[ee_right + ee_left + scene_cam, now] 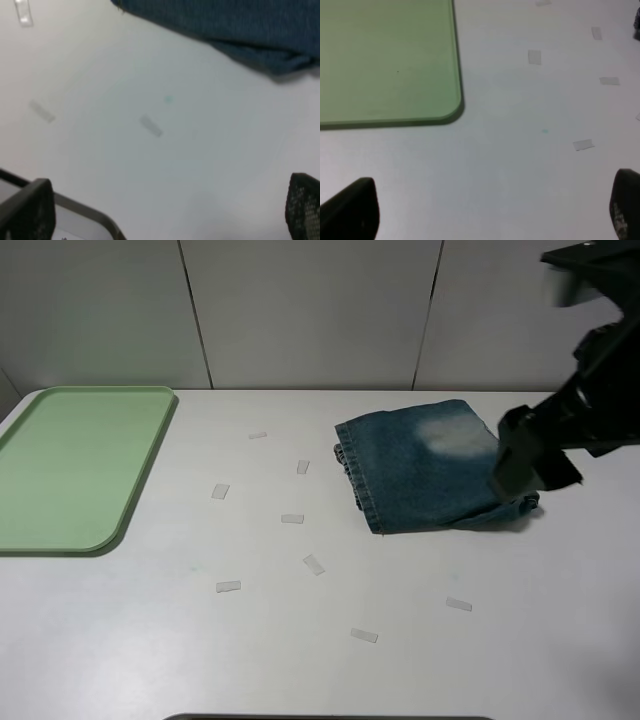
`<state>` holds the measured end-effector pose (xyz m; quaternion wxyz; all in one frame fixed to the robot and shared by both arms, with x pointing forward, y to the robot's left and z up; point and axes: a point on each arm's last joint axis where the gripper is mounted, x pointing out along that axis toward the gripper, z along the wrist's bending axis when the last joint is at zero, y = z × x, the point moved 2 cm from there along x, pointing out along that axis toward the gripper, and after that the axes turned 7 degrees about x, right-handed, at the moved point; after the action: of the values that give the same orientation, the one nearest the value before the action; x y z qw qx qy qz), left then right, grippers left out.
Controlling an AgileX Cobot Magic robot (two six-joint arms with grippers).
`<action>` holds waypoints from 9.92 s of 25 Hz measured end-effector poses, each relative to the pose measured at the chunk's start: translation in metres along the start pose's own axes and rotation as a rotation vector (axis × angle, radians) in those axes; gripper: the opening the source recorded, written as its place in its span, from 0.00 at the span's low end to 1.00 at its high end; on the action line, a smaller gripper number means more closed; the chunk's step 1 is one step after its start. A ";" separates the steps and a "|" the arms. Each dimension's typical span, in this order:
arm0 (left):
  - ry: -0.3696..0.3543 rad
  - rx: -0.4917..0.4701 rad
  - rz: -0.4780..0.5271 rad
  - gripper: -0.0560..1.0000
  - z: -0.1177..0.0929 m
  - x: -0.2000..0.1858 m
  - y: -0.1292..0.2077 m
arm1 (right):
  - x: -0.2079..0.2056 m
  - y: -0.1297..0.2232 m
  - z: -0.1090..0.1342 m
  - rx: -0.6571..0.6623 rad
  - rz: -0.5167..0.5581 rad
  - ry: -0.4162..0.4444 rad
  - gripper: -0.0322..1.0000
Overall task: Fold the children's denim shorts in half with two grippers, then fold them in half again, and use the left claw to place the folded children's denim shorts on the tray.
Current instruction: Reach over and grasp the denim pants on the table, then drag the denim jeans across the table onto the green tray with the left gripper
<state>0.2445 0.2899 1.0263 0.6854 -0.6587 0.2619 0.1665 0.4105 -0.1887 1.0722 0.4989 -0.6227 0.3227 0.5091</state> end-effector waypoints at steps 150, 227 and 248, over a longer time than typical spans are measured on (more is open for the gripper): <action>0.344 0.080 0.564 0.91 -0.287 0.421 -0.099 | -0.028 0.184 -0.057 0.429 -0.852 0.172 0.71; -0.025 0.204 0.836 0.22 0.008 0.375 -0.207 | -0.028 0.184 -0.057 0.430 -0.853 0.169 0.71; -0.142 0.100 0.871 0.22 0.147 0.367 -0.189 | -0.028 0.184 -0.057 0.430 -0.853 0.168 0.71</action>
<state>0.6696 0.3777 0.9680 0.5988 -0.4399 0.4749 0.4716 0.2532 -0.2996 1.0446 0.7527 -0.6212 0.1758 0.1291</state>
